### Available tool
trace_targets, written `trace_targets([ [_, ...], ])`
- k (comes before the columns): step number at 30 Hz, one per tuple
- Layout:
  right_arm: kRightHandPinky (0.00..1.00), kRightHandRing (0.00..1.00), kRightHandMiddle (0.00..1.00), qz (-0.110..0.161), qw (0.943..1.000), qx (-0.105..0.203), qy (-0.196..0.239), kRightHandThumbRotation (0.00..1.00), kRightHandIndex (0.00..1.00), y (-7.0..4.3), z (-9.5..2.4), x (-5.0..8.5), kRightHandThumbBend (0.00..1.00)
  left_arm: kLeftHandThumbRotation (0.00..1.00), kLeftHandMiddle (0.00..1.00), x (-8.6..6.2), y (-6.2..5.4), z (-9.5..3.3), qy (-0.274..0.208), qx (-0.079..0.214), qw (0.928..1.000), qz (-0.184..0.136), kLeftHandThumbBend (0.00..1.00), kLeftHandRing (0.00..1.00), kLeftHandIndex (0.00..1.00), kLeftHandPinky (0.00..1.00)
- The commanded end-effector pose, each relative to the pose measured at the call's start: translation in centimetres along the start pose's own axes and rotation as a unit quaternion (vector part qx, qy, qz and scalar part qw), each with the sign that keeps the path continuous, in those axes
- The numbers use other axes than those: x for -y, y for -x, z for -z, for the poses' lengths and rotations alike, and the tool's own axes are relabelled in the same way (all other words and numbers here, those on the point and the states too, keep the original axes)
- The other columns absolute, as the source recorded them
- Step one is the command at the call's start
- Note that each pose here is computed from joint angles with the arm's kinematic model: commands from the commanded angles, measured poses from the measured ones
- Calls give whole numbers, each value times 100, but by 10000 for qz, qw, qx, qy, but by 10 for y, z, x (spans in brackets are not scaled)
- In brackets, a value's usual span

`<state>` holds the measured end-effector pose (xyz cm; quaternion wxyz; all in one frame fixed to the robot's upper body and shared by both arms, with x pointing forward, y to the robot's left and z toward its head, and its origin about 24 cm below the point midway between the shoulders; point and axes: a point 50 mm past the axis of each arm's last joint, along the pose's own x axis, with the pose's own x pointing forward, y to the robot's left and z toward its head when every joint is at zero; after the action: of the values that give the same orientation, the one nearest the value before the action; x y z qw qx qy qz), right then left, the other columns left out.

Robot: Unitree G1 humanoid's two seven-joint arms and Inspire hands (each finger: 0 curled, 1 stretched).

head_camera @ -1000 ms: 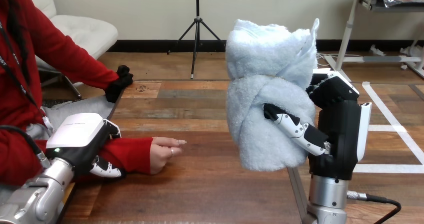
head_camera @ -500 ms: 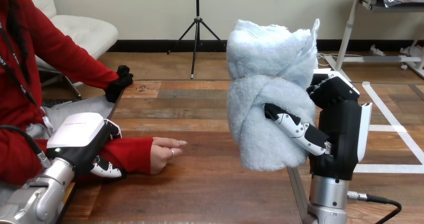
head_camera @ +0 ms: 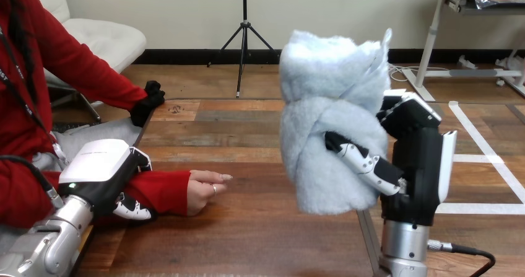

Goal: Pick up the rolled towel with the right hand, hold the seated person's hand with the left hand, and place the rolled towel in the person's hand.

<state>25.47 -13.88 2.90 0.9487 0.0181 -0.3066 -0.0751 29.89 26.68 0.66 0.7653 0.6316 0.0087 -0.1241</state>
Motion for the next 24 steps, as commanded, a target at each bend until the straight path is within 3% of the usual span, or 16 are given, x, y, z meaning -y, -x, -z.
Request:
trace_targets([
  [1,26,32,42,-17,9995,300,-111,0,43,-18,-5,-8,71,0,37,7,-6,-25,259,511,9984,-23,82,33,38,31],
  [24,27,33,44,-58,9998,-58,165,0,43,-19,5,-12,71,0,37,-12,-9,-40,450,879,9947,-290,79,33,38,31],
])
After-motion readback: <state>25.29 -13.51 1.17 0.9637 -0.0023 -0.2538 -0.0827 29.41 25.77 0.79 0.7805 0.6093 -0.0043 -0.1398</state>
